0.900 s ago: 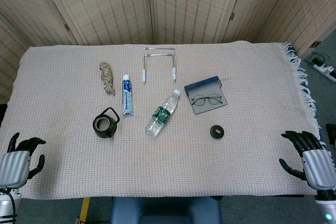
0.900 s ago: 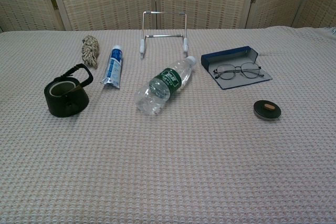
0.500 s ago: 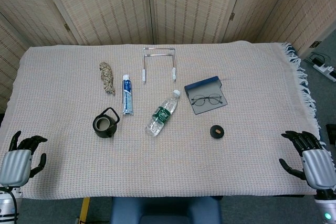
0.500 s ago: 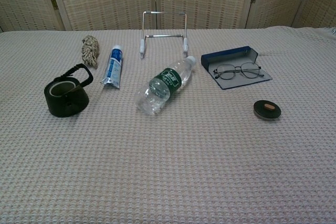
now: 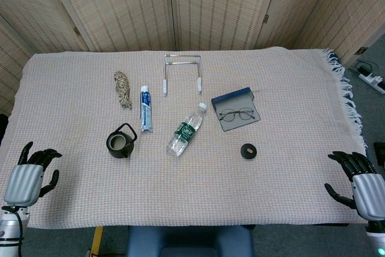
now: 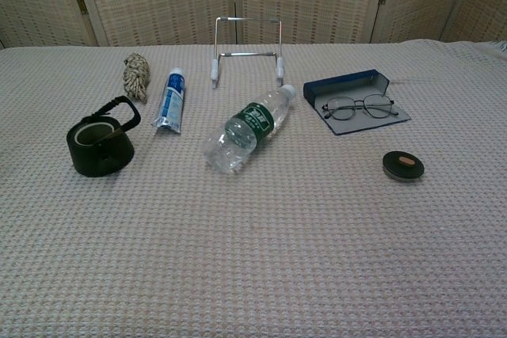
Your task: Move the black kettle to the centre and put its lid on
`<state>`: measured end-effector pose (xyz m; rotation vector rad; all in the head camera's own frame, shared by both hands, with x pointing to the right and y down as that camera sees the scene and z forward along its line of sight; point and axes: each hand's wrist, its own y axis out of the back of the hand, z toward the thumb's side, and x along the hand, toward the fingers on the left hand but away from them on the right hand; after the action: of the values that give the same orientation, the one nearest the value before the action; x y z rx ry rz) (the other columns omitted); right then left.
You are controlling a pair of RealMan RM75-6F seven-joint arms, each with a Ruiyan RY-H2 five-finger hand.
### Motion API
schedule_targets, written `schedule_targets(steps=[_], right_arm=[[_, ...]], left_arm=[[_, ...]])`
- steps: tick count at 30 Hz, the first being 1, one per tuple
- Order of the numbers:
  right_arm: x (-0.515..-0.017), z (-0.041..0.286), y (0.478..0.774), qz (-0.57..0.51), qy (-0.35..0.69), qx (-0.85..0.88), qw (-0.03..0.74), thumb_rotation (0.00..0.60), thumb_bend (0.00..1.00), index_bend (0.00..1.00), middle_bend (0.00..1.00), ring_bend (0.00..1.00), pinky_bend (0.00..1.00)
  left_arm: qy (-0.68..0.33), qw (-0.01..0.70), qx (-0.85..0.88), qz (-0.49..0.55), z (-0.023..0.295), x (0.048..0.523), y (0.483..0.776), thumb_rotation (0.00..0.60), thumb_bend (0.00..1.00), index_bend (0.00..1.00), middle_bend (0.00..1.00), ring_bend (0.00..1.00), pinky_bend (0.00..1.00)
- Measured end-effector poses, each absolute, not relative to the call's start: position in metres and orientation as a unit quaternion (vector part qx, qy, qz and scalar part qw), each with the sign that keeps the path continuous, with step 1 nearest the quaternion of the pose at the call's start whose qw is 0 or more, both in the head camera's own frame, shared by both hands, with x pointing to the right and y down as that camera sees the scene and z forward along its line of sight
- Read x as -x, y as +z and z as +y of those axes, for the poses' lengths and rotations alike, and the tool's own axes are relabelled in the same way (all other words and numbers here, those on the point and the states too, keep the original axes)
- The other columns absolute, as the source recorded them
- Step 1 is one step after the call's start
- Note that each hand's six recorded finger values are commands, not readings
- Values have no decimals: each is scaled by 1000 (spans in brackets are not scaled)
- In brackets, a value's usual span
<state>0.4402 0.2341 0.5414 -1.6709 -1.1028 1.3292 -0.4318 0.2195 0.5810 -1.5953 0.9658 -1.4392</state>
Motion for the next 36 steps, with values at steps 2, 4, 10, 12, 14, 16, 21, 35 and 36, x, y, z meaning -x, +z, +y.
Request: schedule_targets(steps=[2, 4, 10, 12, 14, 16, 21, 35, 36], right_arm=[[-438, 233, 541, -427, 514, 650, 362, 600, 277, 232, 239, 215, 146], [-437, 233, 540, -426, 514, 650, 363, 600, 276, 232, 239, 215, 146], [-435, 233, 538, -424, 516, 649, 366, 600, 276, 232, 240, 214, 146], [-435, 233, 537, -422, 517, 647, 368, 600, 276, 232, 240, 215, 146], [-435, 234, 535, -422, 519, 646, 369, 600, 276, 232, 240, 215, 146], [-435, 234, 533, -422, 520, 644, 370, 600, 276, 232, 240, 215, 147], [-439, 236, 531, -425, 526, 638, 369, 600, 276, 232, 240, 215, 146], [-447, 239, 532, -430, 535, 632, 360, 600, 276, 232, 240, 213, 146], [-448, 240, 532, -430, 535, 632, 359, 600, 276, 232, 240, 213, 146]], left_arm=[[-555, 393, 633, 370, 209, 426, 582, 600, 476, 319, 243, 251, 16], [-542, 404, 643, 360, 195, 417, 585, 600, 476, 321, 243, 255, 18], [-507, 424, 677, 324, 155, 388, 599, 600, 476, 305, 243, 257, 47], [-494, 435, 687, 308, 142, 374, 604, 600, 476, 297, 243, 257, 48], [-483, 445, 694, 295, 131, 361, 608, 600, 476, 291, 243, 257, 46], [-472, 452, 703, 281, 120, 347, 616, 600, 476, 280, 243, 256, 37], [-462, 461, 719, 238, 101, 318, 639, 600, 478, 251, 235, 240, 1], [-501, 449, 726, 142, 85, 280, 692, 600, 479, 169, 162, 166, 0], [-505, 446, 726, 137, 85, 279, 695, 600, 480, 171, 162, 166, 0]])
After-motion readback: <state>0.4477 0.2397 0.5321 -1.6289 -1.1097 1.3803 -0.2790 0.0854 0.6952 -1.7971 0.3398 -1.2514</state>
